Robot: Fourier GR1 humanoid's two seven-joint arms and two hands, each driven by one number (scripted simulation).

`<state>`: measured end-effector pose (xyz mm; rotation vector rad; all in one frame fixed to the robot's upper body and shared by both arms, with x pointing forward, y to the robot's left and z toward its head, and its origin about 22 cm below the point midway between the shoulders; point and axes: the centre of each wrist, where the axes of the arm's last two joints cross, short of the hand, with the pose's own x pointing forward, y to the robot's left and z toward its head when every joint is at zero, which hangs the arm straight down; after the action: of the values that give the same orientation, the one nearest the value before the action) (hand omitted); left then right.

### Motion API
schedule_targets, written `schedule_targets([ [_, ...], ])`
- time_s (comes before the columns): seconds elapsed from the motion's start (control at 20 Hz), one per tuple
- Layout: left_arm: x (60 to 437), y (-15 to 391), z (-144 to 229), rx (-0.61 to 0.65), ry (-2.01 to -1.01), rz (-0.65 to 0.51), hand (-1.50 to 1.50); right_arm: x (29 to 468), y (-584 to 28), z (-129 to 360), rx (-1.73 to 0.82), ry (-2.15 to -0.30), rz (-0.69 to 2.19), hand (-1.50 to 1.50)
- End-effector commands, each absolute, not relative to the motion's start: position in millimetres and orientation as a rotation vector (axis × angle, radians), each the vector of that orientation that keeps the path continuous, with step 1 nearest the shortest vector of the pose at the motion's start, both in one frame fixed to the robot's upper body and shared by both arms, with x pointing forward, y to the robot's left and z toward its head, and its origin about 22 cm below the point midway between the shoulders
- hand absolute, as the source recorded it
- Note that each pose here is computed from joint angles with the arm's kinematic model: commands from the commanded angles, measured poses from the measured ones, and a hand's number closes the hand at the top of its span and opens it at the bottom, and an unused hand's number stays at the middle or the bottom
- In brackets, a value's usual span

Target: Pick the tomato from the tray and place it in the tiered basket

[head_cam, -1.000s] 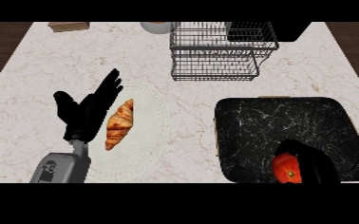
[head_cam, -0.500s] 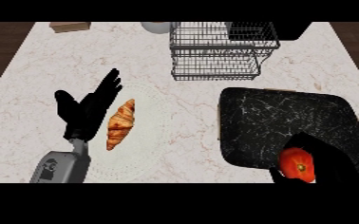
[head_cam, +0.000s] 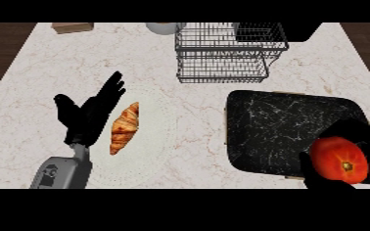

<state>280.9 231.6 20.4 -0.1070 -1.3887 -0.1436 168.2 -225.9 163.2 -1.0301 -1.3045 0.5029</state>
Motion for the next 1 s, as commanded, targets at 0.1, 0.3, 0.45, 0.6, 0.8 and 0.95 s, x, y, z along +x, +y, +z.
schedule_targets([
  [0.1, 278, 238, 17, -0.108, -1.377, -0.148, 0.00, 150, -215, 226, -1.078, -1.502, 0.410, 1.50],
  [0.3, 285, 228, 29, -0.107, -1.398, -0.156, 0.00, 176, -212, 260, -1.141, -1.510, 0.473, 1.50],
  [0.45, 274, 228, 19, -0.131, -1.396, -0.164, 0.00, 197, -194, 290, -1.117, -1.500, 0.486, 1.50],
  [0.6, 286, 217, 26, -0.104, -1.385, -0.147, 0.00, 225, -168, 316, -1.161, -1.469, 0.531, 1.50],
  [0.8, 280, 227, 24, -0.128, -1.382, -0.171, 0.00, 273, -179, 340, -1.076, -1.473, 0.445, 1.50],
  [0.95, 285, 222, 25, -0.130, -1.385, -0.155, 0.00, 300, -166, 333, -1.044, -1.456, 0.416, 1.50],
])
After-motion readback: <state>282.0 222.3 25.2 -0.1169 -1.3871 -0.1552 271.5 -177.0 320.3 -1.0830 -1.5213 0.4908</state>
